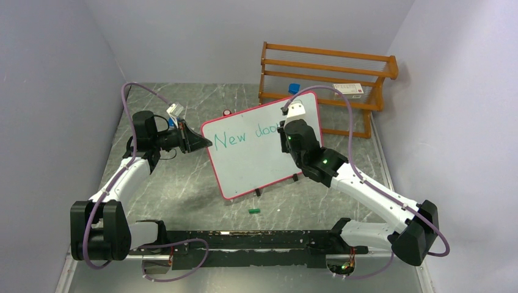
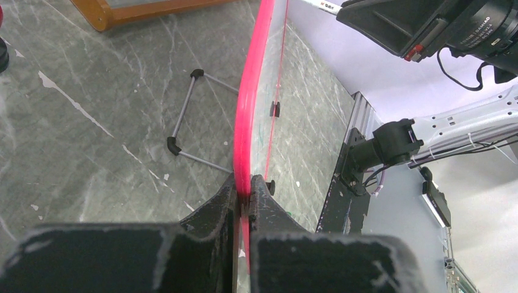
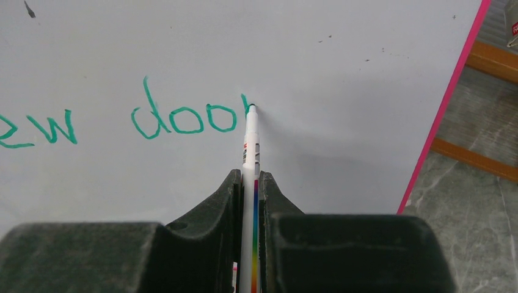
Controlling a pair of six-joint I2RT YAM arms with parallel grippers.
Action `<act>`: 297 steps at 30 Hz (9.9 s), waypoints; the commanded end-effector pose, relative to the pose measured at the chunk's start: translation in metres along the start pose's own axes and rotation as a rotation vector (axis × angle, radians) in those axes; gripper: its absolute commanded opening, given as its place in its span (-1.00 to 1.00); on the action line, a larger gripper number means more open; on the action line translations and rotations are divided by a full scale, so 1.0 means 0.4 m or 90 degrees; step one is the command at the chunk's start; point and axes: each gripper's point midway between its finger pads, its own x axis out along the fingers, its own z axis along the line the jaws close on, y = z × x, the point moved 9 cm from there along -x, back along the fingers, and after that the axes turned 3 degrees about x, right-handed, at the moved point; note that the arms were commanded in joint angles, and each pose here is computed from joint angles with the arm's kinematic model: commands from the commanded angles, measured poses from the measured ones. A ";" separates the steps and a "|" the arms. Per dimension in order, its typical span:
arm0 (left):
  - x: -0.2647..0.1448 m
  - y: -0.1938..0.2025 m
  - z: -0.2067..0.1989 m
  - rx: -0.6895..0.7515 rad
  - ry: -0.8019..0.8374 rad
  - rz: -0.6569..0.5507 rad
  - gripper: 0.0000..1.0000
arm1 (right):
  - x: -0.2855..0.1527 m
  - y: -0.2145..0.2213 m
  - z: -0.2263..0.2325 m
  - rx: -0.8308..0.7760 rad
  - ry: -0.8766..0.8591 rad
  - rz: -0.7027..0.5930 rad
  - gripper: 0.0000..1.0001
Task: Write a sentence on the whiteboard
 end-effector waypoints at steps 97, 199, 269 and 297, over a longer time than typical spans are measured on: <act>-0.004 -0.003 0.020 0.007 -0.027 -0.008 -0.90 | 0.002 0.015 -0.033 0.014 0.000 0.024 -1.00; 0.005 0.080 -0.035 -0.034 -0.032 0.011 -0.90 | -0.156 0.019 0.080 0.052 -0.149 -0.033 -1.00; -0.018 0.084 -0.056 -0.003 -0.083 0.014 -0.90 | -0.134 0.154 0.352 -0.056 -0.056 0.011 -1.00; -0.017 0.084 -0.055 -0.002 -0.081 0.016 -0.90 | -0.111 0.194 0.368 -0.083 -0.097 0.053 -1.00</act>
